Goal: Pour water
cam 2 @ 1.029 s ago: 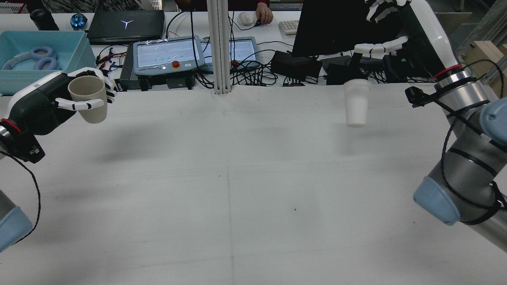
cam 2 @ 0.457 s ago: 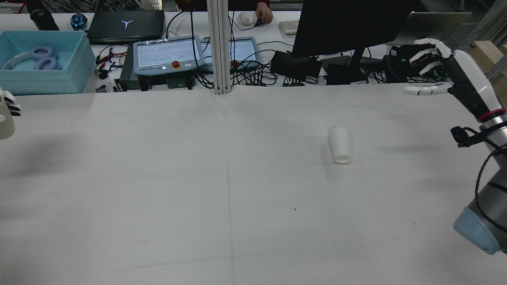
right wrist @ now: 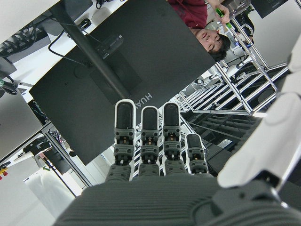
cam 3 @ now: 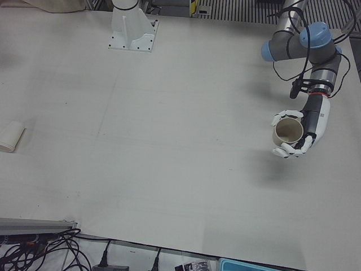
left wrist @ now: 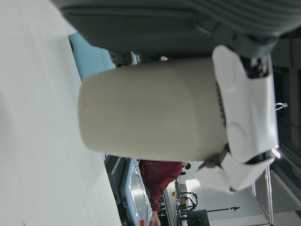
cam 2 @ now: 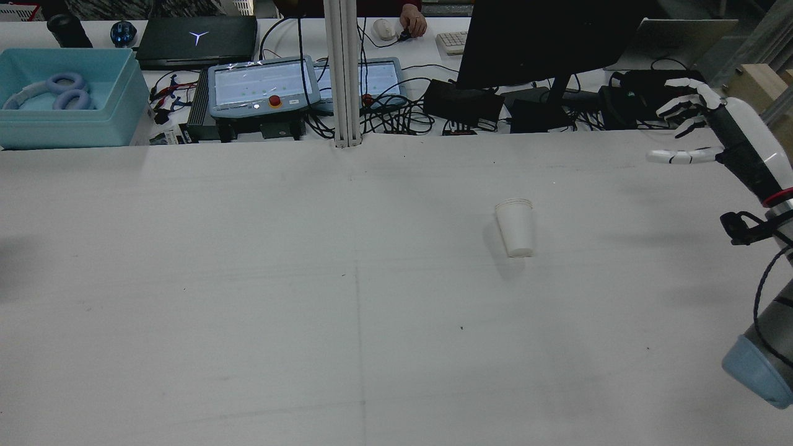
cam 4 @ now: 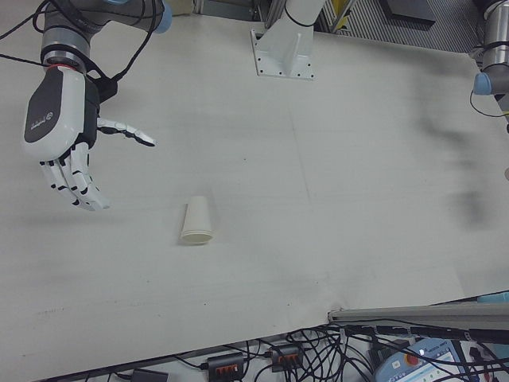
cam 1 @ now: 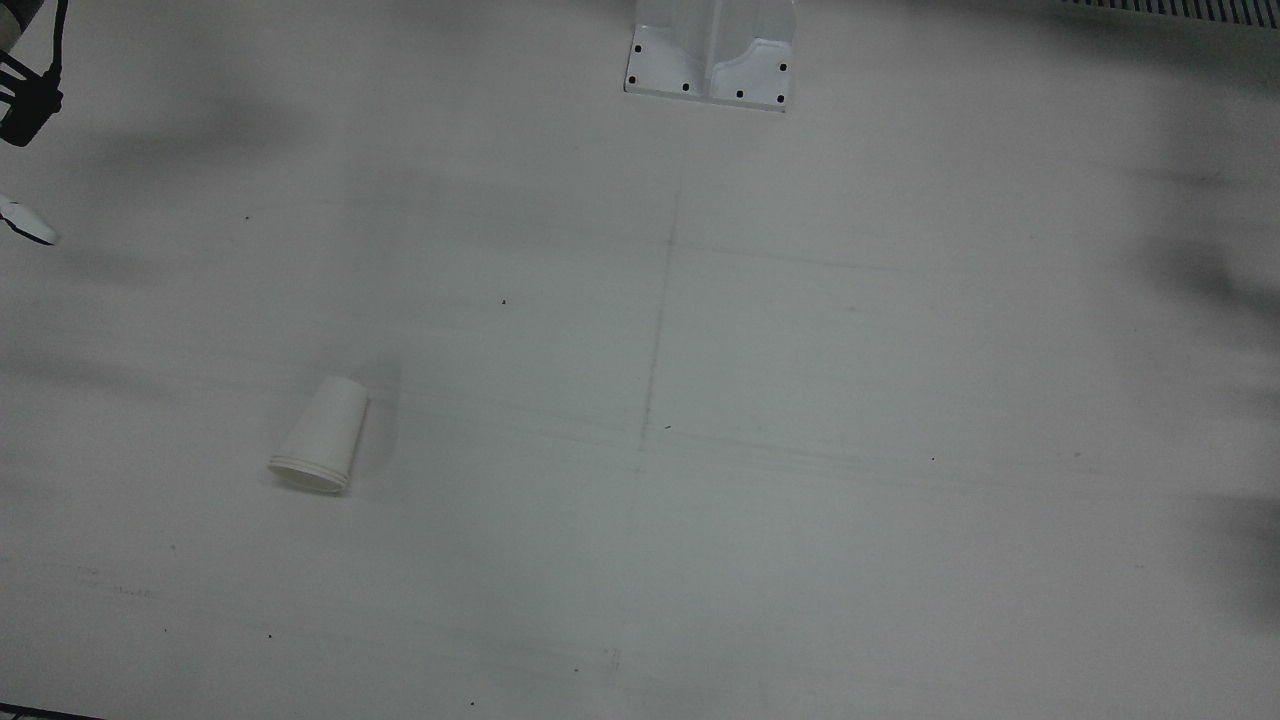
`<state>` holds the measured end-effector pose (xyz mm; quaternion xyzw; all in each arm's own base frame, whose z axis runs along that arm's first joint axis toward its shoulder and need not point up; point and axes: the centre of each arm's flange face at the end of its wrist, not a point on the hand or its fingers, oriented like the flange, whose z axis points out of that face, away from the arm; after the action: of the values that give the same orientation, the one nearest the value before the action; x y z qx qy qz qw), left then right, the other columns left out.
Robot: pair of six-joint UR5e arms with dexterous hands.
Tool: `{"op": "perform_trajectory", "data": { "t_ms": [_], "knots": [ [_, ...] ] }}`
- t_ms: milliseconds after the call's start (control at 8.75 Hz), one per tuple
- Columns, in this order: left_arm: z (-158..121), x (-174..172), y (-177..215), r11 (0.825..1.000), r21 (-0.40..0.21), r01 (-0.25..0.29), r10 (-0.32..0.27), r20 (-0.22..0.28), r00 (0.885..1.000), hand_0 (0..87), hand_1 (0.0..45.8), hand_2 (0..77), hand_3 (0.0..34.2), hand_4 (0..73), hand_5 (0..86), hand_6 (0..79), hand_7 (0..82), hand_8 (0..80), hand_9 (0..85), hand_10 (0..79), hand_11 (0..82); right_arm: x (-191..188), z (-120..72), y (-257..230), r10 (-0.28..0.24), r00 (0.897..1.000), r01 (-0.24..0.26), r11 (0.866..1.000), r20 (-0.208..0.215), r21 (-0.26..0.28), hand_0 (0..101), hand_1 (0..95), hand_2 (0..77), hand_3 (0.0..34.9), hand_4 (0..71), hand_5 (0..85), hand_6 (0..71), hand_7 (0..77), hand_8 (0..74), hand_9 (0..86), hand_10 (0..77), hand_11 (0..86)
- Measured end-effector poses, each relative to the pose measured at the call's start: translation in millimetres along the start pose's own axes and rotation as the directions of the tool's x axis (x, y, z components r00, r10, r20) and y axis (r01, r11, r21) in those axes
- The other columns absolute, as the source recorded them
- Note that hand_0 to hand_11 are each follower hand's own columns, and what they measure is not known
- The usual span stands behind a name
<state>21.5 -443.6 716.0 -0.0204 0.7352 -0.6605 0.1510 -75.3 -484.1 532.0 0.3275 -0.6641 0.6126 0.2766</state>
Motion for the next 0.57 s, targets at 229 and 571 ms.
{"op": "perform_trajectory", "data": {
  "t_ms": [229, 571],
  "knots": [
    [-30.0, -3.6, -53.4, 0.999, -0.015, -0.035, 0.035, -0.034, 0.999, 54.5, 21.3, 39.3, 0.0, 19.1, 52.4, 27.3, 44.2, 36.5, 35.5, 22.4, 33.3, 7.0, -0.6, -5.9, -0.004, 1.000, 0.005, 1.000, -0.013, 0.010, 41, 7.1, 14.2, 0.0, 2.2, 26.2, 30.0, 34.4, 25.1, 34.4, 27.8, 41.5],
    [-37.0, -7.0, -79.7, 0.988, -0.062, -0.140, 0.135, -0.079, 0.988, 52.5, 21.8, 39.3, 0.0, 22.4, 47.5, 28.4, 43.6, 35.5, 35.5, 22.4, 33.3, 18.2, -1.1, -13.5, -0.005, 0.999, 0.006, 1.000, -0.034, 0.024, 41, 7.1, 14.2, 0.0, 2.2, 26.2, 30.0, 34.4, 24.5, 33.8, 27.8, 41.5]
  ]
}}
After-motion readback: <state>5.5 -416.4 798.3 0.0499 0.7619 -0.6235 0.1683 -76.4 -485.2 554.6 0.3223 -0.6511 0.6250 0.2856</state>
